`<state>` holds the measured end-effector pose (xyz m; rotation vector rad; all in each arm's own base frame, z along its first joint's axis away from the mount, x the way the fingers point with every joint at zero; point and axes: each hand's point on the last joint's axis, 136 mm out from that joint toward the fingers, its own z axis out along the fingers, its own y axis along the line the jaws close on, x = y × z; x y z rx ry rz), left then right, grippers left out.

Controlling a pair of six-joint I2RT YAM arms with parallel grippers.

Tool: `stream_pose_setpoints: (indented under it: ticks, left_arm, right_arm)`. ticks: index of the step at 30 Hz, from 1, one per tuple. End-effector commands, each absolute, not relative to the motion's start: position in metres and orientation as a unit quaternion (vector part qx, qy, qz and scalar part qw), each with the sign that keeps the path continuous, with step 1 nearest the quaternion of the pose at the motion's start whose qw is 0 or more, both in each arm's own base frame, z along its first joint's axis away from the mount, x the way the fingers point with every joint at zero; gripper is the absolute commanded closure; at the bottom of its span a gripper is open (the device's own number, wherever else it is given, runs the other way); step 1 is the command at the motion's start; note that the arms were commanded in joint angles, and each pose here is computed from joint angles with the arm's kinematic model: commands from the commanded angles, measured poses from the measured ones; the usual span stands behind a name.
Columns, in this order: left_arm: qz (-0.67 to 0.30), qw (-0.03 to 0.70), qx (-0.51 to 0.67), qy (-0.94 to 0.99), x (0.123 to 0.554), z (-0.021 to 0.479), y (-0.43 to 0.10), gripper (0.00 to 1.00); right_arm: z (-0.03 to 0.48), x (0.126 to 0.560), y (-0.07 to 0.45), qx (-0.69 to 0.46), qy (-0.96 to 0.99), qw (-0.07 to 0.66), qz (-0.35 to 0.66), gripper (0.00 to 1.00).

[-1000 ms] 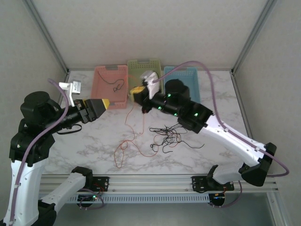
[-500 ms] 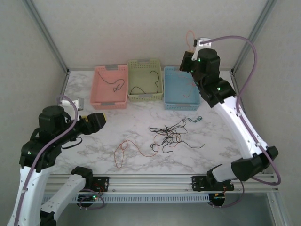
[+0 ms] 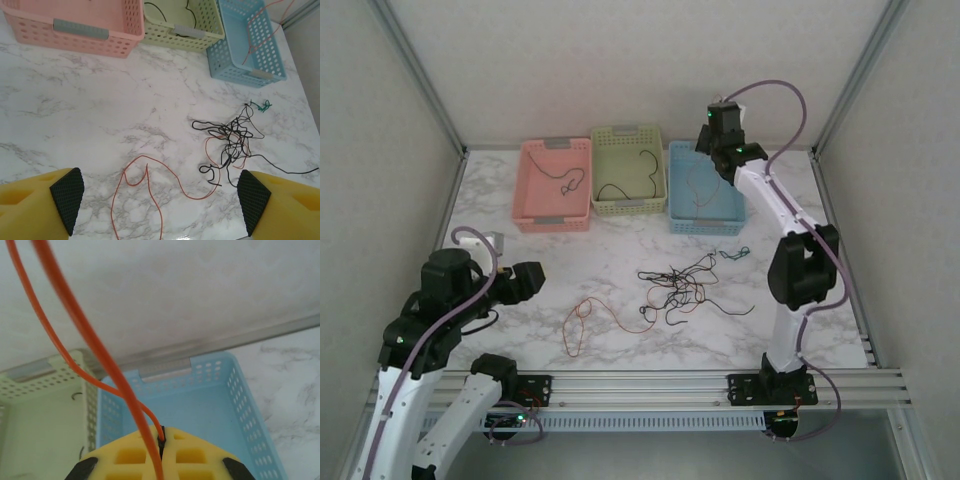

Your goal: Untangle the cables

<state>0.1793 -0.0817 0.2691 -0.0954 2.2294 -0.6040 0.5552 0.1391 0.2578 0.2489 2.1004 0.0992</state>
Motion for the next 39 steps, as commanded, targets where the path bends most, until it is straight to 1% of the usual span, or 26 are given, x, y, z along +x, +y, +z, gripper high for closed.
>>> stream_pose_setpoints:
  ticks: [1, 5, 6, 7, 10, 12, 13, 15, 20, 24, 26, 29, 31, 34, 37, 39]
  left_arm:
    - [-0.235, 0.412, -0.039, 0.879, 0.182, 0.268, -0.080, 0.17]
    - [-0.234, 0.409, -0.041, 0.881, 0.183, 0.266, -0.080, 0.17]
    - [-0.233, 0.410, -0.041, 0.881, 0.184, 0.266, -0.080, 0.17]
    - [-0.233, 0.409, -0.042, 0.881, 0.184, 0.266, -0.080, 0.17]
    - [-0.233, 0.408, -0.041, 0.882, 0.184, 0.265, -0.080, 0.17]
    - [-0.233, 0.408, -0.042, 0.882, 0.184, 0.265, -0.080, 0.17]
    - [-0.233, 0.407, -0.042, 0.882, 0.184, 0.265, -0.080, 0.17]
    - [-0.233, 0.407, -0.042, 0.882, 0.185, 0.265, -0.081, 0.17]
    - [-0.233, 0.403, -0.042, 0.884, 0.186, 0.263, -0.081, 0.17]
    - [-0.230, 0.393, -0.050, 0.889, 0.188, 0.260, -0.081, 0.17]
    - [-0.237, 0.367, -0.069, 0.897, 0.191, 0.254, -0.084, 0.16]
    - [-0.286, 0.305, -0.099, 0.903, 0.195, 0.237, -0.103, 0.19]
    - [-0.315, 0.280, -0.115, 0.899, 0.197, 0.223, -0.114, 0.20]
    - [-0.285, 0.269, -0.125, 0.912, 0.194, 0.202, -0.113, 0.22]
    - [-0.293, 0.244, -0.132, 0.915, 0.193, 0.182, -0.127, 0.21]
    - [-0.291, 0.223, -0.134, 0.920, 0.190, 0.158, -0.138, 0.22]
  right_arm:
    - [0.243, 0.568, 0.140, 0.126, 0.872, 0.470, 0.043, 1.00]
    - [0.200, 0.574, 0.151, 0.119, 0.905, 0.406, 0.044, 1.00]
    - [0.195, 0.574, 0.152, 0.118, 0.910, 0.395, 0.044, 0.96]
    - [0.192, 0.574, 0.152, 0.118, 0.914, 0.387, 0.042, 0.90]
    - [0.192, 0.570, 0.146, 0.129, 0.916, 0.378, 0.030, 0.69]
    - [0.197, 0.567, 0.141, 0.137, 0.915, 0.378, 0.032, 0.58]
    - [0.198, 0.565, 0.138, 0.142, 0.915, 0.375, 0.031, 0.54]
    - [0.204, 0.560, 0.134, 0.151, 0.915, 0.372, 0.036, 0.51]
    - [0.230, 0.546, 0.136, 0.145, 0.910, 0.383, 0.065, 0.50]
    - [0.250, 0.521, 0.141, 0.138, 0.905, 0.388, 0.109, 0.50]
    - [0.255, 0.501, 0.147, 0.133, 0.903, 0.383, 0.145, 0.51]
    - [0.259, 0.465, 0.156, 0.127, 0.897, 0.372, 0.202, 0.51]
    - [0.258, 0.437, 0.159, 0.118, 0.898, 0.360, 0.224, 0.52]
    - [0.254, 0.392, 0.167, 0.088, 0.902, 0.349, 0.240, 0.52]
    - [0.245, 0.349, 0.177, 0.054, 0.904, 0.343, 0.248, 0.52]
    - [0.233, 0.324, 0.180, 0.044, 0.907, 0.332, 0.255, 0.52]
